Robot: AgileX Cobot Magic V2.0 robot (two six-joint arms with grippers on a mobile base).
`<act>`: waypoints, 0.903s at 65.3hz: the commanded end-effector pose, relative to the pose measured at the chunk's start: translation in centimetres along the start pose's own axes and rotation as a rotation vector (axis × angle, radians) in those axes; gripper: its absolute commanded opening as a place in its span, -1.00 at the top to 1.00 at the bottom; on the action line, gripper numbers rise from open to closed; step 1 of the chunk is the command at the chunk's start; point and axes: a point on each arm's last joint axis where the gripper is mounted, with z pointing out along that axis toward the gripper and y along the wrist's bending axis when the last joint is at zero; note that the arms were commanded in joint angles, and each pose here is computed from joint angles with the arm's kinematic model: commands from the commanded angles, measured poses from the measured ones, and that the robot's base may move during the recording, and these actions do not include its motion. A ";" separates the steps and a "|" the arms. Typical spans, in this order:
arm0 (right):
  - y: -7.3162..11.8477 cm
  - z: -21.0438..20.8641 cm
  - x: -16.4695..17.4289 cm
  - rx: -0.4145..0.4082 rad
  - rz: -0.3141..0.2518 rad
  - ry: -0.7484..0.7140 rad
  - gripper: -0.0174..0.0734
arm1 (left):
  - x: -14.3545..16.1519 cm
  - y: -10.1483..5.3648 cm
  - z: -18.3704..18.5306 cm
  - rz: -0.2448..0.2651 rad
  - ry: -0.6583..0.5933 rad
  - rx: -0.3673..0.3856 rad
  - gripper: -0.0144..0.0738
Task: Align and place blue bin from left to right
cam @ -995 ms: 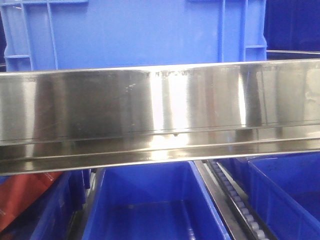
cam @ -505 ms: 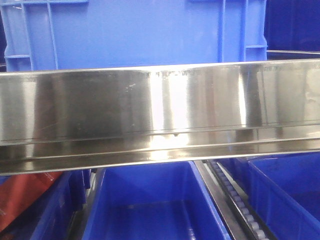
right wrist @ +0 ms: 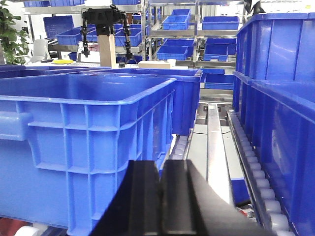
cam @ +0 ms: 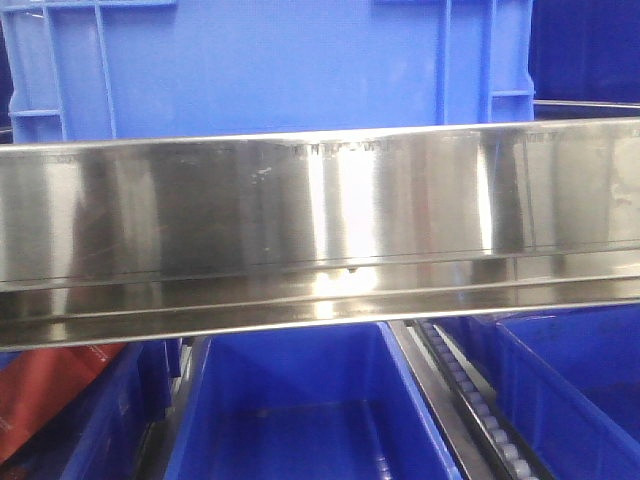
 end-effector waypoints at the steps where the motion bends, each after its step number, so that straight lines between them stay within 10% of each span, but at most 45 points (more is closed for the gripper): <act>1: 0.0 -0.1 -0.3 0.004 -0.018 -0.030 0.97 | -0.2 0.0 0.0 -0.004 -0.021 0.002 0.92; 32: -0.2 -0.1 0.0 0.022 -0.047 -0.004 0.97 | -0.2 0.0 0.0 -0.004 -0.021 0.002 0.92; 59: -2.1 -3.3 4.2 0.329 -0.064 -0.032 0.97 | -0.2 0.0 0.0 -0.004 -0.021 0.002 0.92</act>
